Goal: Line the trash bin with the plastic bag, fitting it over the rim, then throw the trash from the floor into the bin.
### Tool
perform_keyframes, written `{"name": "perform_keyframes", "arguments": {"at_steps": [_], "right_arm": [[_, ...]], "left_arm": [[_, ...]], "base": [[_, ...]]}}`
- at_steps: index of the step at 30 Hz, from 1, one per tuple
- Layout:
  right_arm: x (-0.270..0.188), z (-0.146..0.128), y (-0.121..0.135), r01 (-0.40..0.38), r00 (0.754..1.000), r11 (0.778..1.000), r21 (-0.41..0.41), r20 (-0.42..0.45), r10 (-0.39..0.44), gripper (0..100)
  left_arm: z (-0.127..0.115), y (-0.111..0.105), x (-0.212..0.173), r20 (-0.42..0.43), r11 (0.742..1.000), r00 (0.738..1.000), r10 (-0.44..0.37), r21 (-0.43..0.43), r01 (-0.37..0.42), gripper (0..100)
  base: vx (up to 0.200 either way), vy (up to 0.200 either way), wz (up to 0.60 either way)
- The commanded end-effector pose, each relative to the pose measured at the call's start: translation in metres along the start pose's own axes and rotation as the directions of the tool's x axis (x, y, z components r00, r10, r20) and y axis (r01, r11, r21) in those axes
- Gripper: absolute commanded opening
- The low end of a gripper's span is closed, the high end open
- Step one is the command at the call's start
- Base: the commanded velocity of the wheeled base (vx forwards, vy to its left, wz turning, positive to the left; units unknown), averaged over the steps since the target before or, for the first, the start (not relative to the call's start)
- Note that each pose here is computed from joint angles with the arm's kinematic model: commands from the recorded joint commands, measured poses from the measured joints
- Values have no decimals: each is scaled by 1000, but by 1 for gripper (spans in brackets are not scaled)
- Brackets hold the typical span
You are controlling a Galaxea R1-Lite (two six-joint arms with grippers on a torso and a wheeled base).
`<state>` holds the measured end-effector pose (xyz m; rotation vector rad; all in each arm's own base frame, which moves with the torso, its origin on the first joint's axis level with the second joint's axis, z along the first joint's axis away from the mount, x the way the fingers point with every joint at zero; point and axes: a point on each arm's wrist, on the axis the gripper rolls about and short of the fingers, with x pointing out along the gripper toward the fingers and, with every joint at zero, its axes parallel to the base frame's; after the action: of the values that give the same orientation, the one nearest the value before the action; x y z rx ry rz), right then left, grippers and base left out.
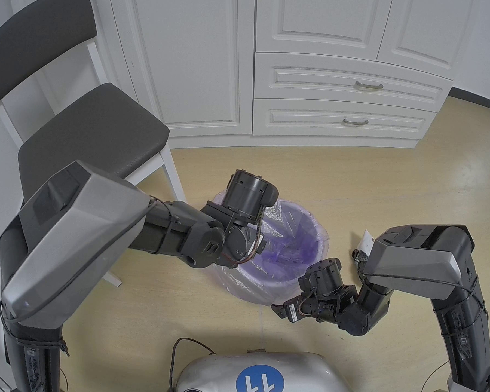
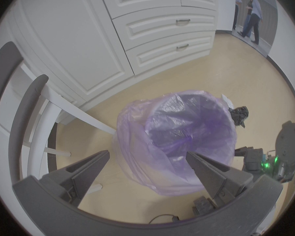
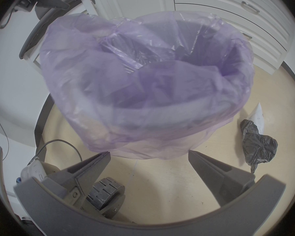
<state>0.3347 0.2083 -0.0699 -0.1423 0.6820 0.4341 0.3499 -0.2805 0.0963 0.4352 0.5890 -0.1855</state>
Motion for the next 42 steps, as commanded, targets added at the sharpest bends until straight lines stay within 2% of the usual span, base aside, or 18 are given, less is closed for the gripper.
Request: {"name": "perform_keyframes", "arguments": {"at_steps": [1,4,8,18,19,25,28,35,39,42], "right_arm": [[-4,-3,3,-4,1000,1000,-7,-14,4,100],[-11,-1,3,-4,1000,1000,-13,-15,4,100],[-13,-5,3,-7,1000,1000,-20,-29,7,100],[-16,-4,4,-11,1000,1000,-23,-26,11,100],[-17,-5,4,-11,999,1000,-28,-31,10,100],[-16,-7,3,-11,999,999,-38,-37,10,100],[-15,-8,4,-11,999,999,-38,-38,10,100],[-16,-7,3,-10,999,999,-44,-38,9,100],[-17,-6,1,-6,999,999,-42,-34,4,100],[-20,-6,-1,-3,999,998,-60,-38,0,100]], "left_arm": [[10,-14,-12,-41,1000,999,-24,6,24,100],[4,-15,-11,-131,1000,991,12,19,-9,100],[-2,-14,-1,-180,997,981,73,25,-70,100],[-5,0,9,-200,995,975,101,-7,-104,100],[3,0,8,-169,994,982,87,-50,-97,100],[22,-7,4,-94,989,993,71,-125,-82,100],[20,-10,9,-103,989,992,71,-120,-83,100],[-5,-20,38,-182,991,978,98,-70,-112,100],[-11,-10,43,-222,987,966,133,-57,-149,100],[-11,0,41,-239,980,960,146,-96,-173,100]], "base": [[0,0,0],[0,0,0],[0,0,0],[0,0,0],[0,0,0],[0,0,0],[0,0,0],[0,0,0],[0,0,0],[0,0,0]]}}
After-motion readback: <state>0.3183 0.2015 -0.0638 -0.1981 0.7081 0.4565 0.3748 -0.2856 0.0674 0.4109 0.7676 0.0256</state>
